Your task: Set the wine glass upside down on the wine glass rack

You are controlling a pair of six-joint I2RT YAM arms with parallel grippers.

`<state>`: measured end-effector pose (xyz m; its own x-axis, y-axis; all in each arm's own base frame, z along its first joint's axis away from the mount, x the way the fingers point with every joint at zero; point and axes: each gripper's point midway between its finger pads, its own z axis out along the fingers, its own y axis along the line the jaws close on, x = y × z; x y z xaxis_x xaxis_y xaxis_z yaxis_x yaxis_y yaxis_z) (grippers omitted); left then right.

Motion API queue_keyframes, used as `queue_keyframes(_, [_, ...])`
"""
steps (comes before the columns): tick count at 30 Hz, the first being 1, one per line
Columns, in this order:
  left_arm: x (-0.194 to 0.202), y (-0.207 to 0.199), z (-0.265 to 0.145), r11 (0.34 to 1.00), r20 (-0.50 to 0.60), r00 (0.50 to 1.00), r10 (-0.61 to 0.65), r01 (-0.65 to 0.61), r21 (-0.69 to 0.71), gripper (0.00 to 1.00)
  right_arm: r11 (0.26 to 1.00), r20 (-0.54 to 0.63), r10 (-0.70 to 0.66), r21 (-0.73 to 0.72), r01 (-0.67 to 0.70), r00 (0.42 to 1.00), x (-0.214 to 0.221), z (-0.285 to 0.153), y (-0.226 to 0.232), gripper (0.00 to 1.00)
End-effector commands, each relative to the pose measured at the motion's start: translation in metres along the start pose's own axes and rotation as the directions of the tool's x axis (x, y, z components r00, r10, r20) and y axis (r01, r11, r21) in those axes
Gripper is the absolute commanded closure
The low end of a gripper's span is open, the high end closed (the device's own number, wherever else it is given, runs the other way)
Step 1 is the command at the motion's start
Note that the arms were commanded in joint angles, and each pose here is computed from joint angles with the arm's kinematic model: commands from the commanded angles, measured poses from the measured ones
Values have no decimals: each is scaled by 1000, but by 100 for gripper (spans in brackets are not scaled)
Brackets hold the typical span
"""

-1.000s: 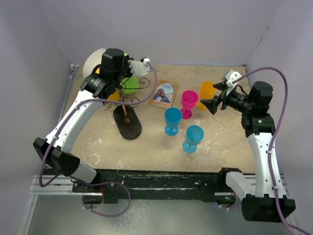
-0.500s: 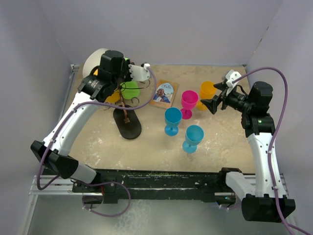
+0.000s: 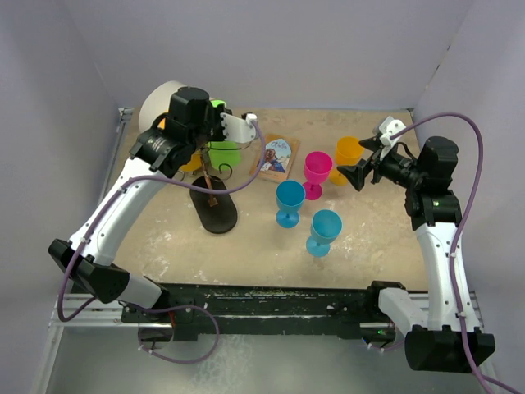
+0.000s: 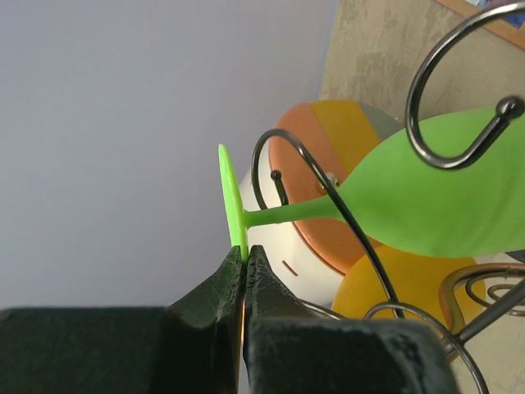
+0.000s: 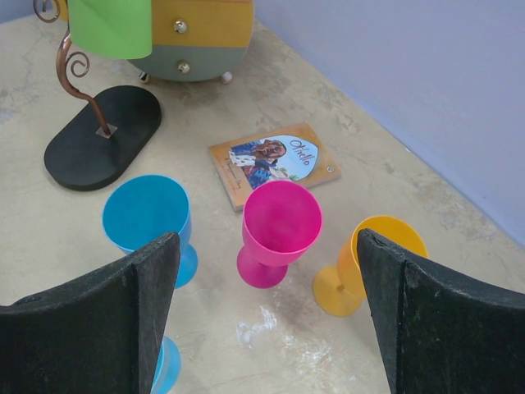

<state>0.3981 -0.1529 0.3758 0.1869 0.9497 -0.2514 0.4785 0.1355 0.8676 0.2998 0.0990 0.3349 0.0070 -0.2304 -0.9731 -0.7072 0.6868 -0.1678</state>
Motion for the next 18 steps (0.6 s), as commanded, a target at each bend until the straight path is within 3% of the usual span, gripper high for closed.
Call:
queue_keyframes(1, [-19,20,-13,997,83,996,25,-18,-77,100,999,31,-43,11,43,999,-9,-2,-3,9])
queue_keyframes(18, [-32,23,9,993,86,996,28,-17,-120,100,999,30,-46,16,45,998,-8,-3,-4,9])
